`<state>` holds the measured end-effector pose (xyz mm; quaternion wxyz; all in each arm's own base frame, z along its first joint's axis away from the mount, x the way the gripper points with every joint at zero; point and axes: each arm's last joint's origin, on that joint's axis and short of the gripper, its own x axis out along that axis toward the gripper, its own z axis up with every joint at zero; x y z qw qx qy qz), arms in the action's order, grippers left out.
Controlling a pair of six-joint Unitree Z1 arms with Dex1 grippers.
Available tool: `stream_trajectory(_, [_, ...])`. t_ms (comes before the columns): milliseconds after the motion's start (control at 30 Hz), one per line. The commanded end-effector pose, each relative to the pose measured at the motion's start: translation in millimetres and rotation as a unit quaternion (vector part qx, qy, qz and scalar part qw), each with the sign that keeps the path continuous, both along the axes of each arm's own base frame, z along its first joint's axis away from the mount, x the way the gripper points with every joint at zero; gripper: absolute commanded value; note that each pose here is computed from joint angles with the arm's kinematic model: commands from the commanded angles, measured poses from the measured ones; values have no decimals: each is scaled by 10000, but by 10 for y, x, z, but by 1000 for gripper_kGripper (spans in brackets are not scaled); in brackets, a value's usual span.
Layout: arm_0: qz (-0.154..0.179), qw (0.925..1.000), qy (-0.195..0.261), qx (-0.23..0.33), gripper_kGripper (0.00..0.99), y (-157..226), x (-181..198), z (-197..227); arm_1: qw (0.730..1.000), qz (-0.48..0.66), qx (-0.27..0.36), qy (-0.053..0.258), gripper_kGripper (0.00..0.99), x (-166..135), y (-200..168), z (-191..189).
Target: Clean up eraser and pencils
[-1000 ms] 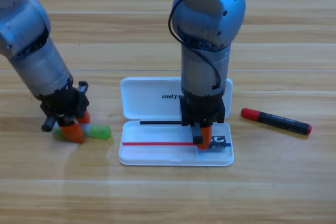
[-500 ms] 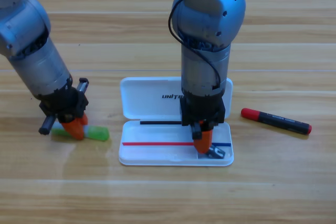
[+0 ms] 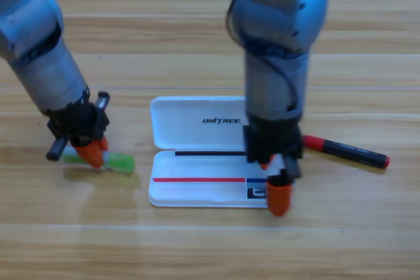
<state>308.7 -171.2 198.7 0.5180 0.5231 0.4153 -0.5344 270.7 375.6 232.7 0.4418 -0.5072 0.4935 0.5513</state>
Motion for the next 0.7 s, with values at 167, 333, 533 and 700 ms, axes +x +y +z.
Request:
stream_trajectory(167, [174,9998,45,88,6,-160,92,606,9978,-377,464,281,888,-577,-1159,948])
stream_trajectory(333, [264,9996,68,66,6,-321,28,889,9931,-1071,472,101,908,-358,-1609,798])
stream_trajectory(533, [190,9996,193,-52,6,-543,-106,905,9809,-1861,533,-211,990,222,-1871,451])
stream_trajectory(700, [97,9992,365,-103,6,-805,-206,822,9839,-1691,375,-449,989,512,-1777,196])
